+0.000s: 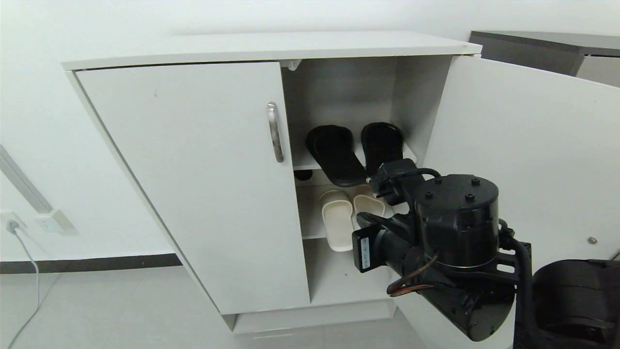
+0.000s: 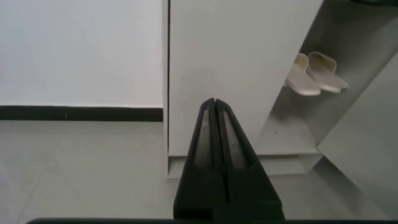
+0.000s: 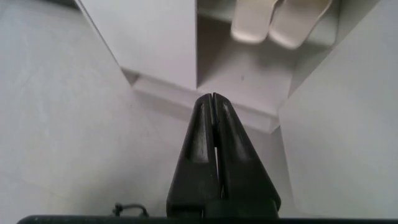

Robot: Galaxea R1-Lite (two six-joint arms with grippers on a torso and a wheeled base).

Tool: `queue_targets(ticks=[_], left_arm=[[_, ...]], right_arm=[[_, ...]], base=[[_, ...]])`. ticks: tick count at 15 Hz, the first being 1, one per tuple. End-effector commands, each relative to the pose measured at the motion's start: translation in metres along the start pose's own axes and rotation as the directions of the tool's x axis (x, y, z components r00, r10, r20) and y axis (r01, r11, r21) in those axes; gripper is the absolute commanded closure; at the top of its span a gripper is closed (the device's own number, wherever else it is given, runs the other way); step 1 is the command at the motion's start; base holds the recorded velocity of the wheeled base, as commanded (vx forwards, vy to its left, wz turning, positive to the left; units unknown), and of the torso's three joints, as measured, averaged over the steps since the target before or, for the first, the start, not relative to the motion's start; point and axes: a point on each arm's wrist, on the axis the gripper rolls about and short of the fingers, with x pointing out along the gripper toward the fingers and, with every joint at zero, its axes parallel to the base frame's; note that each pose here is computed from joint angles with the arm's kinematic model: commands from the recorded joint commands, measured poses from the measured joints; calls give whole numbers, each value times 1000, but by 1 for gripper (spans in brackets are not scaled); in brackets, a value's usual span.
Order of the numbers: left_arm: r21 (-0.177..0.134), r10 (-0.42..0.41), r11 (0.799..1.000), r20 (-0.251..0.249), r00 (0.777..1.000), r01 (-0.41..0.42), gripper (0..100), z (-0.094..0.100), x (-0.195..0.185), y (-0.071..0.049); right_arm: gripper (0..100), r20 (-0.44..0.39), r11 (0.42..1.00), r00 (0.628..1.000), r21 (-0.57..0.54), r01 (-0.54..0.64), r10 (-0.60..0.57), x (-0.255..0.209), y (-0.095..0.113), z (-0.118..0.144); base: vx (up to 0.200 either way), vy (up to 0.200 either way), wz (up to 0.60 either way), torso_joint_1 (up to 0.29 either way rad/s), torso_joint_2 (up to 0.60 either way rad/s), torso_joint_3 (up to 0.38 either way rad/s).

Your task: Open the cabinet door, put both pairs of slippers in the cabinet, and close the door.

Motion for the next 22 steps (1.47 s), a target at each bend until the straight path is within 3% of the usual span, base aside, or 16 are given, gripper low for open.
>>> queue_targets(ticks=[1, 8, 22], left_arm=[[-1, 1, 1000, 1, 1000, -1, 100, 0, 0, 0], [0, 1, 1000, 1, 1000, -1, 100, 0, 0, 0], [-1, 1, 1000, 1, 1000, -1, 100, 0, 0, 0]], right_arm=[[100, -22, 1000, 1000, -13, 1, -2, 3, 0, -7], [100, -49, 999, 998, -28, 24, -25, 8, -8, -18], [100, -77, 999, 997, -42, 27, -30, 15, -8, -30]], base=[[-200, 0, 0, -2, 2, 2], [-200, 0, 0, -1, 3, 2], [0, 0, 0, 0, 0, 0]])
